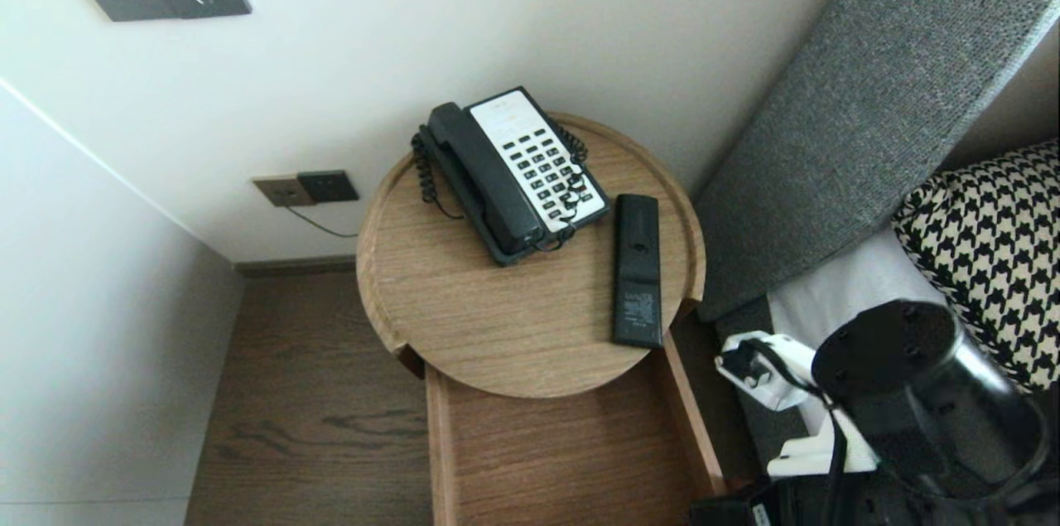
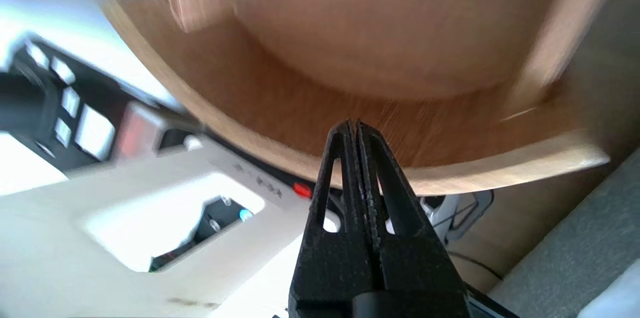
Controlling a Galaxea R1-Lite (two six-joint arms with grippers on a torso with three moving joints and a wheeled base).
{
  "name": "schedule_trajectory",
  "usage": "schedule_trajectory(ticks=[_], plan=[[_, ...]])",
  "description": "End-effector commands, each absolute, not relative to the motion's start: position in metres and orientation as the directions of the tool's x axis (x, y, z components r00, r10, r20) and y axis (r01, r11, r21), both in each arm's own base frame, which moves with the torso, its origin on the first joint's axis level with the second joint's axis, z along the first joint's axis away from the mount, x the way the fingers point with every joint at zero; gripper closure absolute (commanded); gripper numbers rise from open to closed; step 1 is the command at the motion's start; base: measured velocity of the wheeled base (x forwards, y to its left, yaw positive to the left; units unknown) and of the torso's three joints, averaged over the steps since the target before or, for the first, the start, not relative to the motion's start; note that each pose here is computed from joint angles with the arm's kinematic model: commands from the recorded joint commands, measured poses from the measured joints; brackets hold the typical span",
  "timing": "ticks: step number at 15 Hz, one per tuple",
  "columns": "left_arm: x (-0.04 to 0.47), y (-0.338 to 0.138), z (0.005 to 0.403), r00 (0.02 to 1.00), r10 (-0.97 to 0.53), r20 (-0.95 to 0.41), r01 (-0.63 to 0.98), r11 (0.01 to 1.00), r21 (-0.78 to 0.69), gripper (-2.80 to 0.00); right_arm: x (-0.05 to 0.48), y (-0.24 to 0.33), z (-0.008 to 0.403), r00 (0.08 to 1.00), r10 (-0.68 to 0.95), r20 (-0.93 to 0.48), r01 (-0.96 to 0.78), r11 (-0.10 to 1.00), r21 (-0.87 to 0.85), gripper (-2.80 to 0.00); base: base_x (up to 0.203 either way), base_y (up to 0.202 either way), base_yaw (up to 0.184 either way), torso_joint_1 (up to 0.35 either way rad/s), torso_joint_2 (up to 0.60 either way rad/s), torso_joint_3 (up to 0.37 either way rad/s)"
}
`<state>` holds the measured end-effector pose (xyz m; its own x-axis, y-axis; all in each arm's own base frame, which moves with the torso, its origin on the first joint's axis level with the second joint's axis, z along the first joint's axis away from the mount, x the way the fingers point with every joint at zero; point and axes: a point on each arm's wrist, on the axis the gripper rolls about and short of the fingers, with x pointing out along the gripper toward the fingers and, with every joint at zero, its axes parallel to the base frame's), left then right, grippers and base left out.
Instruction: Put the remote controls on the table in the drawer one by one
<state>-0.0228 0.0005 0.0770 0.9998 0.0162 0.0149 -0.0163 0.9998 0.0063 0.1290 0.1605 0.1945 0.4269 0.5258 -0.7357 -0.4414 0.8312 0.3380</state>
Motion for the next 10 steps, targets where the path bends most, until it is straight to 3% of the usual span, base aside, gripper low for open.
schedule_trajectory(ticks=[1, 7, 10], plan=[[-0.023, 0.001, 0.077, 1.0, 0.017, 0.015, -0.017, 1.0, 0.006, 0.0, 0.139, 0.15, 0.224, 0.499, 0.533, -0.684, -0.399, 0.841, 0.364, 0.0, 0.0, 0.0, 0.0, 0.0, 0.0, 0.0], [-0.023, 0.001, 0.077, 1.0, 0.017, 0.015, -0.017, 1.0, 0.006, 0.0, 0.192, 0.154, 0.254, 0.658, 0.357, -0.663, -0.227, 0.933, 0.278, 0.0, 0.0, 0.0, 0.0, 0.0, 0.0, 0.0], [-0.023, 0.001, 0.077, 1.0, 0.017, 0.014, -0.017, 1.0, 0.006, 0.0, 0.204, 0.162, 0.268, 0.695, 0.331, -0.638, -0.209, 0.942, 0.261, 0.0, 0.0, 0.0, 0.0, 0.0, 0.0, 0.0]])
